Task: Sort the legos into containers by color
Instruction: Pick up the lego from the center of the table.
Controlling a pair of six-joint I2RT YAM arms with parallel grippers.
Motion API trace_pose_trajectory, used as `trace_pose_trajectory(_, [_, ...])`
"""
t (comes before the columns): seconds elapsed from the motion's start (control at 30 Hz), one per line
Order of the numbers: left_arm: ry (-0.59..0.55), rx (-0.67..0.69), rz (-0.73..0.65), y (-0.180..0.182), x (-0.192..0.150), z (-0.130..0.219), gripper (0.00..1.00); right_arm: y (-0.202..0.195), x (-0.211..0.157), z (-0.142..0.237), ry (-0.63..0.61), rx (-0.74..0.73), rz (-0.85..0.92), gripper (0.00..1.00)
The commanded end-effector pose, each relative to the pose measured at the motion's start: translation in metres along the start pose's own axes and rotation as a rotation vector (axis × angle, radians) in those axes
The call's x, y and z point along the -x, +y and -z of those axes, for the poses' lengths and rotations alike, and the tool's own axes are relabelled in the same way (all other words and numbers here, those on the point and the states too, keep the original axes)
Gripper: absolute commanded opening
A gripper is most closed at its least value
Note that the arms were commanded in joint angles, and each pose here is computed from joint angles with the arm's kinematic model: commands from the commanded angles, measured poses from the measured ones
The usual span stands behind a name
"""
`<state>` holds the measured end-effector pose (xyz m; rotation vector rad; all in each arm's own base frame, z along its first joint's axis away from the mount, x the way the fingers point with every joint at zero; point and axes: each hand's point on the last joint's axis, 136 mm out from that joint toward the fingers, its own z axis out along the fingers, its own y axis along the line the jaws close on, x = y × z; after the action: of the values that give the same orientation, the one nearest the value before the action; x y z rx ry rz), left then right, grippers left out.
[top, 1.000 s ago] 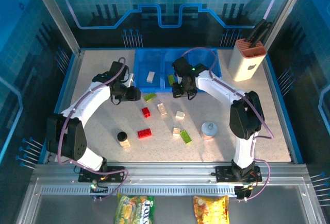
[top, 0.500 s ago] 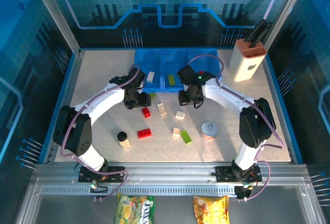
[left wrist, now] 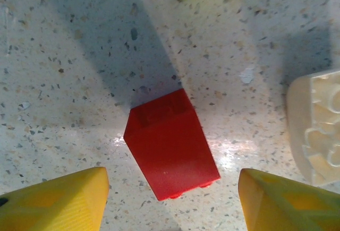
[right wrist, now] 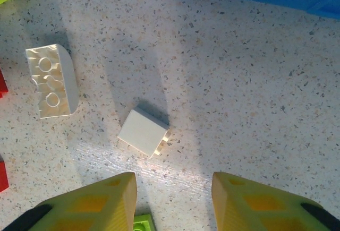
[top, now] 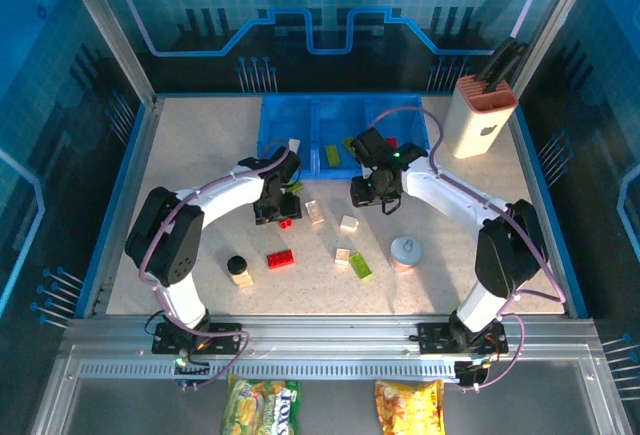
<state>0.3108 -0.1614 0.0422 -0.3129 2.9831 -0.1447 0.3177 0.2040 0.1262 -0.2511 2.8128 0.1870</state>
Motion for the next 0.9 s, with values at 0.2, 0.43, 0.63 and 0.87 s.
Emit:
trace_pose_trajectory(0.2, [0.019,0.015,0.013,0.0,-0.006,-0.017,0.59,-0.009,-0.001,0.009,-0.019,-0.019,-0.01,0.43])
trace_pose_trajectory(0.43, [0.023,0.014,0.007,-0.001,-0.005,-0.02,0.53,-0.01,-0.002,0.013,-0.024,-0.022,-0.01,0.42])
trace_pose_trajectory(0.63, [0.02,0.013,0.001,-0.003,-0.004,-0.019,0.46,-0.012,0.0,0.02,-0.038,-0.028,-0.01,0.42])
trace_pose_trajectory(0.87, [0.007,0.0,-0.012,-0.008,-0.001,-0.012,0.39,-0.014,0.001,0.031,-0.061,-0.033,-0.013,0.42])
